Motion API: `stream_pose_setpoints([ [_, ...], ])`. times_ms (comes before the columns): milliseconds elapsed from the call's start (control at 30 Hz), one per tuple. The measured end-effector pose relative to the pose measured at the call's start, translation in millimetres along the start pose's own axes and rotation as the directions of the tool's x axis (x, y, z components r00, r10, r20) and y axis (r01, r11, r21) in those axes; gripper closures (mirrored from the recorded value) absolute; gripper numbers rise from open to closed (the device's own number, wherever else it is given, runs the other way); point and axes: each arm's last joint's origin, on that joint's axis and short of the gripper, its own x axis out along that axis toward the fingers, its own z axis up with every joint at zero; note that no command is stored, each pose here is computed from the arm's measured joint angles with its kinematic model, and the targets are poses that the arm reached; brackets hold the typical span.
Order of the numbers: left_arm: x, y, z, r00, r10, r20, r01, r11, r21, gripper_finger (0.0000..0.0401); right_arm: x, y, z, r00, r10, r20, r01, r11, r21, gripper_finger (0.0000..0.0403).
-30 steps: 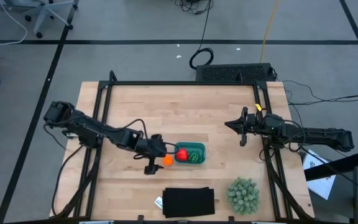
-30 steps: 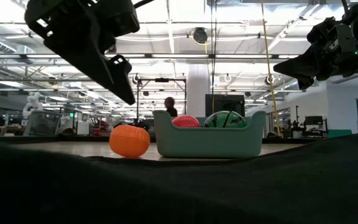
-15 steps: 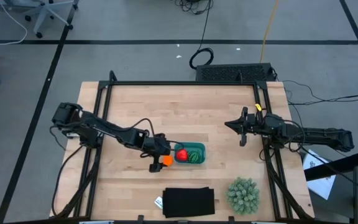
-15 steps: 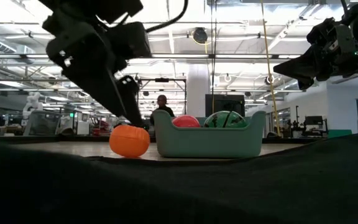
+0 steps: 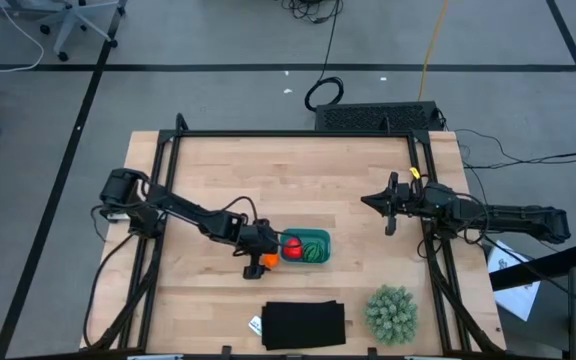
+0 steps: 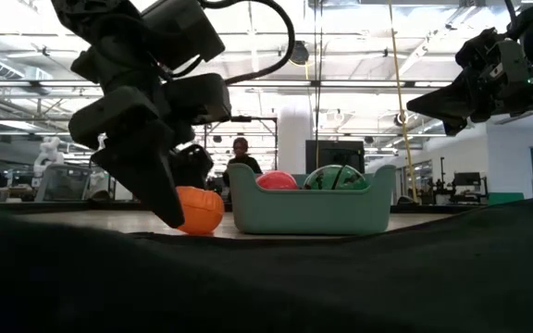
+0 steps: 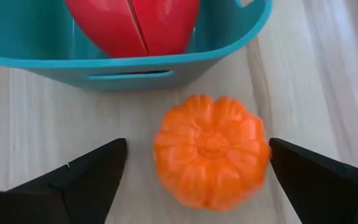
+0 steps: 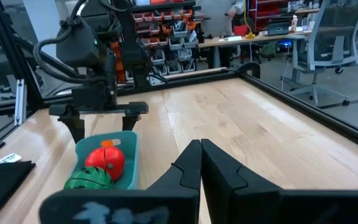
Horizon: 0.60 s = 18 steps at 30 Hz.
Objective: Pick and placing Produce into tupperware
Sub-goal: Put the orange pumpkin into the blue container
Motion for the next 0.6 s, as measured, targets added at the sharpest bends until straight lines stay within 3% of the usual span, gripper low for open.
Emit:
stream_pose_setpoints([
  [600, 3.4, 0.4, 0.3, 1.0, 0.018, 0.008, -0.018, 0.999, 0.041, 0.0004, 0.0, 0.0, 0.0, 1.0, 0.0, 0.0, 0.0, 1.0, -0.004, 0.0403],
])
